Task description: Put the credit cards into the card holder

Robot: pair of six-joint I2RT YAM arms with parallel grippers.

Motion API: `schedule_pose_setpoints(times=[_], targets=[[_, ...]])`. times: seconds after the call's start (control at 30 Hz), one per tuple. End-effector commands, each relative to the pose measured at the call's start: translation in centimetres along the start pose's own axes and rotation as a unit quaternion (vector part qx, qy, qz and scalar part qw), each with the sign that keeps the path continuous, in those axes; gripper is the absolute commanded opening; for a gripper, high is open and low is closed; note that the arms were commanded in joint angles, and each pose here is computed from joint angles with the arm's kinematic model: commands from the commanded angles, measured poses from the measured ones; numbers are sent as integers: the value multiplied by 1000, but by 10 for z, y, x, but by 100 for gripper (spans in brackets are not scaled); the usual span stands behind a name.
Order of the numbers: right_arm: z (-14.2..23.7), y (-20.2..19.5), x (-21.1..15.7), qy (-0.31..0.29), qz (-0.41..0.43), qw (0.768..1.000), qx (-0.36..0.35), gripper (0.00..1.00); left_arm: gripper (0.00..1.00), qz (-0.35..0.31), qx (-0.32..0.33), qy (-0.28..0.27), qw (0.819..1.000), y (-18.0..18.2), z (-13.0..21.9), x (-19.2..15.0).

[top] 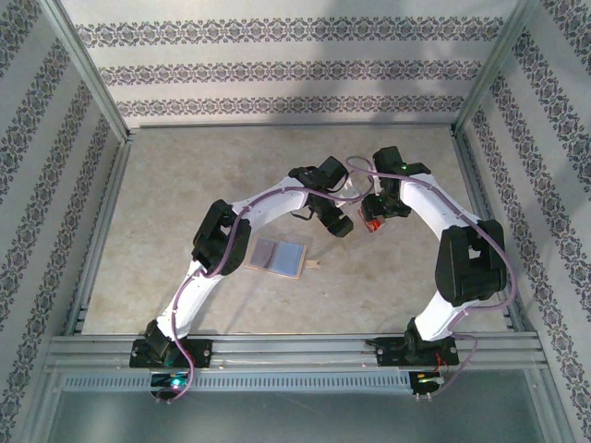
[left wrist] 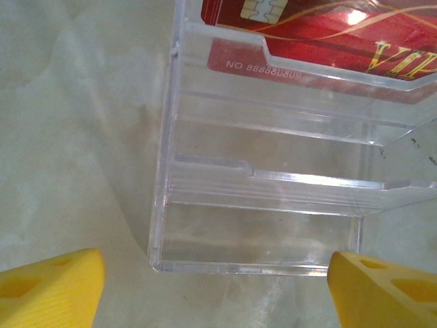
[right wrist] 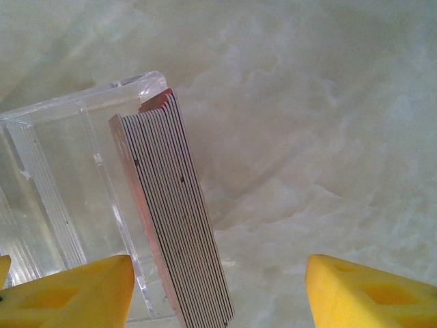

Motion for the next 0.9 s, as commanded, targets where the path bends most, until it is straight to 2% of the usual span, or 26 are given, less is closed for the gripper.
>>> schedule_pose_setpoints(times=[0.0, 0.47, 0.87], targets=[[2, -5, 4, 3, -3, 1000, -12, 67, 85, -3, -7, 40, 999, -7, -15, -15], [7, -14, -1, -8, -2, 999, -38, 65, 84, -12, 3, 49, 999, -5, -16, -18], [4, -9, -8, 3, 3, 1000, -13, 64, 84, -13, 4, 51, 999, -5, -16, -20]])
Point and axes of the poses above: each hand's point on the last joint's axis, 136 mm out from that joint toward the fingers, its own z axis back along the fingers, its own y axis along the line the jaws close on, x = y × z, the point moved 6 cm from there along z, back along the fingers, and after that the axes turned 15 degrees about -z, right-handed, at the moved point
